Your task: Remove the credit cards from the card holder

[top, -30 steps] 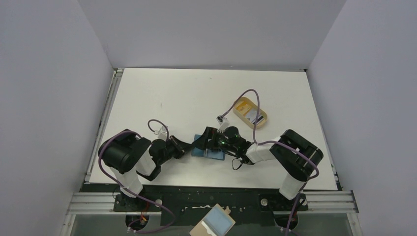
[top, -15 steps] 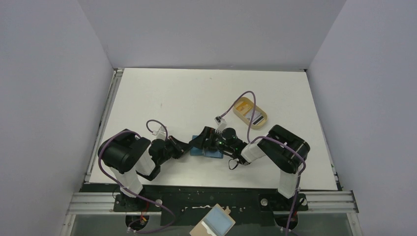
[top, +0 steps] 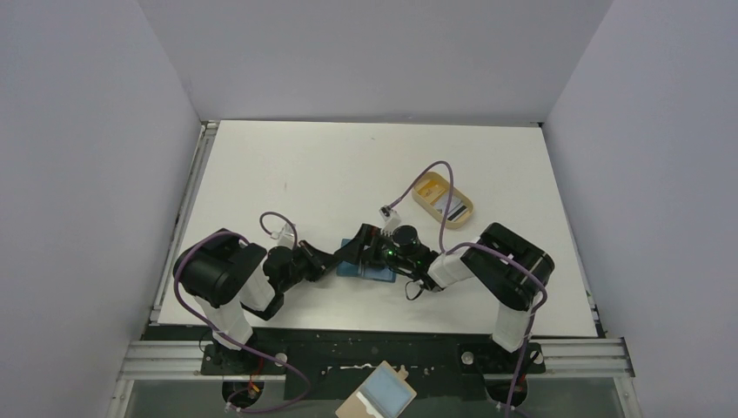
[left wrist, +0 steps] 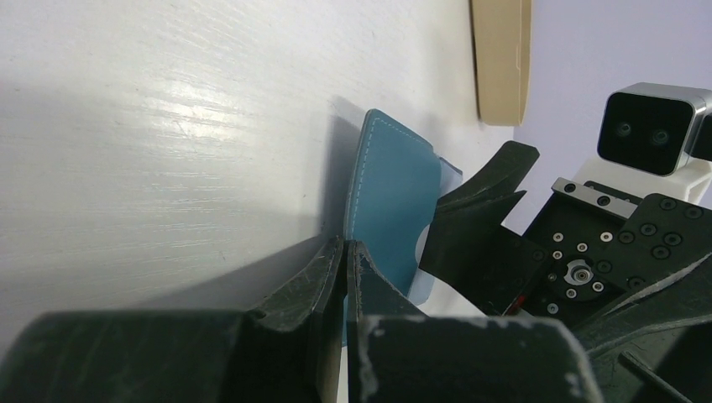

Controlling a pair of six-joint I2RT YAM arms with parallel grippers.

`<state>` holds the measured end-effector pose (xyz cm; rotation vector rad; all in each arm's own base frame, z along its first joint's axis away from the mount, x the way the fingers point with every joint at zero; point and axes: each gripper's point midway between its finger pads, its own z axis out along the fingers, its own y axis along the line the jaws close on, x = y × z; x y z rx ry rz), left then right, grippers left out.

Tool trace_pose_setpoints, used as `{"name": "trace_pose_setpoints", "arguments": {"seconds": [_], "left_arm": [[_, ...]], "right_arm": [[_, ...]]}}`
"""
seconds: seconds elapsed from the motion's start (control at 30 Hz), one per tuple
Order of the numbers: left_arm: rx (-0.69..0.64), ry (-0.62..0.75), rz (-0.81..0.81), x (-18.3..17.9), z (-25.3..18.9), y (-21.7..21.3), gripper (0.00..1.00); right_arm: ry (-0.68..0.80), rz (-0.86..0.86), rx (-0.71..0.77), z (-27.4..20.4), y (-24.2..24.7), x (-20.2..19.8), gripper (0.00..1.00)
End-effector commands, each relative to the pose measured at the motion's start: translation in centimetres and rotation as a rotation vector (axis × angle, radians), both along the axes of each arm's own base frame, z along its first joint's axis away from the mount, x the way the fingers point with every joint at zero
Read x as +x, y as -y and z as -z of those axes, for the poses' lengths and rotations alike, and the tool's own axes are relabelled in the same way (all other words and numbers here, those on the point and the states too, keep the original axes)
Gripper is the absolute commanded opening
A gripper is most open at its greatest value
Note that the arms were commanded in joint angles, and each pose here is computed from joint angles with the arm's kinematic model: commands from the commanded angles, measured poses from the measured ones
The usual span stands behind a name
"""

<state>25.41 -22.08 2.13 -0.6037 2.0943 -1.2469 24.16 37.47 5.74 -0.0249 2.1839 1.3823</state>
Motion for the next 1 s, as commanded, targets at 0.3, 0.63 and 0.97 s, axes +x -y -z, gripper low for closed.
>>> {"name": "trace_pose_setpoints", "arguments": {"seconds": [0.3, 0.63, 0.97], "left_arm": [[-0.094, 0.131, 0.080, 0.2, -3.9, 1.9, 0.00], [-0.090, 0.129, 0.086, 0.0, -3.7, 1.9, 0.00], [-0.087, 0.129, 0.090, 0.0, -3.7, 1.9, 0.00]], "right_arm": [[0.078, -0.077, 0.095, -5.4, -0.3, -0.9, 0.96], [0.065, -0.031, 0.062, -3.7, 0.9, -0.6, 0.73], [0.063, 0.017, 0.037, -2.6, 1.9, -0.1, 0.47]]}}
